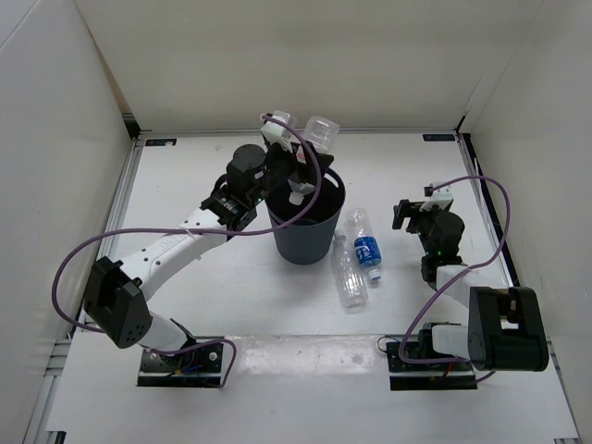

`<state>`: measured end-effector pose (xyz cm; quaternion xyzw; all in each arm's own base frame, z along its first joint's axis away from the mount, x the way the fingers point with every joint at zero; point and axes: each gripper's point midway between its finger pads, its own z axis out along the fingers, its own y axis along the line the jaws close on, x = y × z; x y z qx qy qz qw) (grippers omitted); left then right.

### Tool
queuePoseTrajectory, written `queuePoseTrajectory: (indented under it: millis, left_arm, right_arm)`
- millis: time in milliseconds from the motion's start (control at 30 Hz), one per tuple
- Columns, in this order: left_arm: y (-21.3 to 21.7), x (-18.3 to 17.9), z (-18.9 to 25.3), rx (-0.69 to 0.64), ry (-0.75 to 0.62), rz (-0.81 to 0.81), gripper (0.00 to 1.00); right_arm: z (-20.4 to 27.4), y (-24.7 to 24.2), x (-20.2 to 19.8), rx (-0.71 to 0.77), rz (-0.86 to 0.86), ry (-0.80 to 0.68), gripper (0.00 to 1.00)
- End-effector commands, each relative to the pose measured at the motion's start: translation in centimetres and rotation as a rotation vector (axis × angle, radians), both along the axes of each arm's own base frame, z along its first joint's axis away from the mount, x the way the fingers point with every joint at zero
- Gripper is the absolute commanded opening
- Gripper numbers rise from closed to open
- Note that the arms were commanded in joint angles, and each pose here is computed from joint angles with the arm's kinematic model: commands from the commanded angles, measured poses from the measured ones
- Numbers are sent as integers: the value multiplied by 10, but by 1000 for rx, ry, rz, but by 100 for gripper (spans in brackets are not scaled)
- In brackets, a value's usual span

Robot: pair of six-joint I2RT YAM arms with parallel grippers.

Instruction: Put the plastic bottles in the bin

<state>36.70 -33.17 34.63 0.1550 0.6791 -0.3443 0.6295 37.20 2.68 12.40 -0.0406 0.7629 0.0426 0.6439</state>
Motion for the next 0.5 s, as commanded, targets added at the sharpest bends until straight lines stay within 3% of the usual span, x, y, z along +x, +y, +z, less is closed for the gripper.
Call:
queuePoseTrajectory:
  millis: [0,33,200,367,433,467]
  left_arm:
    - [-3,-11,23,-39,-56,-40,91]
    - [-2,-12,20,-31,-53,-42,100]
    - [17,-19,12,48,-57,9,100]
    - [76,-22,18,144,-40,175,100]
    - [105,-41,20,200,-40,225,100]
    - [130,-46,17,208,-34,323,100]
  right_arm:
    - [17,-3,8,4,-18,-48,90]
    - [16,-3,8,5,-12,-48,90]
    - [17,-2,8,5,-17,-48,90]
    - [16,-2,8,5,-17,-46,90]
    - [17,-3,8,6,-17,-49,90]
    - [17,-3,8,6,-17,-48,90]
